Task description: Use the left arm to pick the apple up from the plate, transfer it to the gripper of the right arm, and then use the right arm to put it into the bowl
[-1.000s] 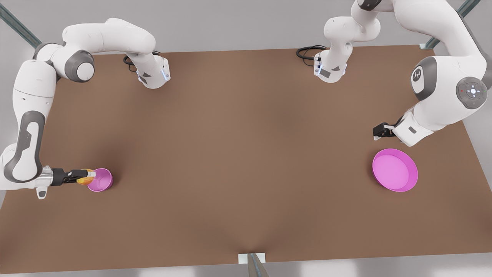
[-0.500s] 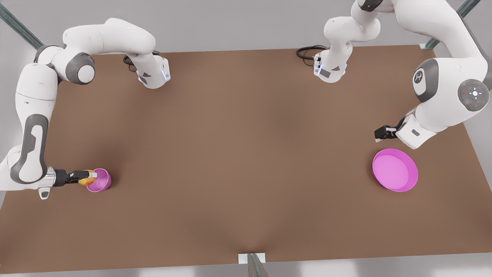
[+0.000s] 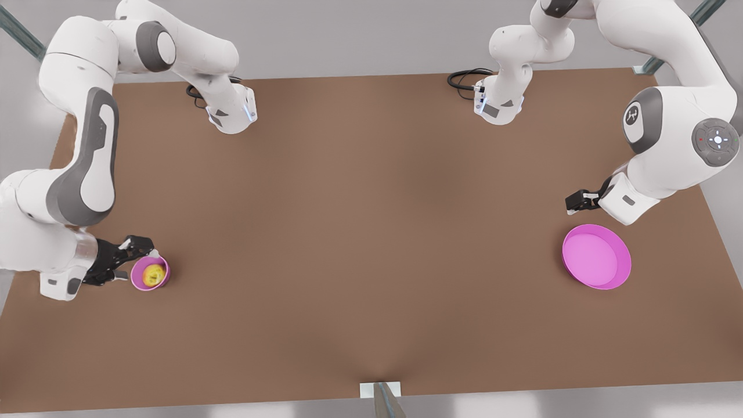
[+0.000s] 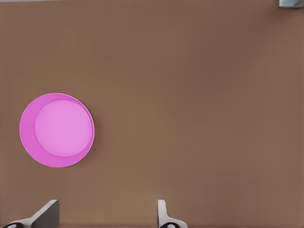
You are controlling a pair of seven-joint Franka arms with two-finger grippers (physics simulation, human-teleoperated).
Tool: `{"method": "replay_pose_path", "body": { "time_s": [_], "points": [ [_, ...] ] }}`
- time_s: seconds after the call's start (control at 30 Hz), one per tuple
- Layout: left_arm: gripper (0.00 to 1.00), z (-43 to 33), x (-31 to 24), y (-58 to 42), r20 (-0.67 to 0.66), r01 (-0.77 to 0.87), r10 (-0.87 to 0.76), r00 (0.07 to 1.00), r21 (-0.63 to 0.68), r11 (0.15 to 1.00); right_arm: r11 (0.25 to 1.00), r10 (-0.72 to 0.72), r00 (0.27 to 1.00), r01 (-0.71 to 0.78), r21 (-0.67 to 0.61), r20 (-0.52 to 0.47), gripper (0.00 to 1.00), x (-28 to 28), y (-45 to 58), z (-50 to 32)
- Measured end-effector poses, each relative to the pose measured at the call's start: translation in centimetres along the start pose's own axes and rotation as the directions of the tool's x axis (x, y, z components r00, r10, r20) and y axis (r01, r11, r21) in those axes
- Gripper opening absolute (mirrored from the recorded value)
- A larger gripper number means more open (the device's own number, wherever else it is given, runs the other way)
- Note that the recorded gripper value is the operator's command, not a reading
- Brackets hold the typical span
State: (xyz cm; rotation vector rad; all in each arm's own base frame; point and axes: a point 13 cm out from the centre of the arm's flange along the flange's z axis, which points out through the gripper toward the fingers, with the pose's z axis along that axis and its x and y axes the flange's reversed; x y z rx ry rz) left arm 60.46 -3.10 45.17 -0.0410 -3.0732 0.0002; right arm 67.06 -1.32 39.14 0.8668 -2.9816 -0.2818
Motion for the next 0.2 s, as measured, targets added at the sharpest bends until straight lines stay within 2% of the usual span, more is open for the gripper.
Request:
{"method": "replay_pose_path", "body": {
  "time_s": [0.07,0.2],
  "points": [
    [1.0,0.1,-0.2,-0.1,0.0,0.0,0.0,1.0,0.0,1.0,0.995,-0.028,0.999,0.03,0.091,-0.033,1.0,0.2,4.1,-3.0],
    [1.0,0.0,-0.5,-0.6,0.007,-0.002,0.002,1.0,0.0,1.0,0.985,0.037,0.996,-0.021,0.174,-0.085,1.0,4.9,7.7,-3.6]
  ]
}}
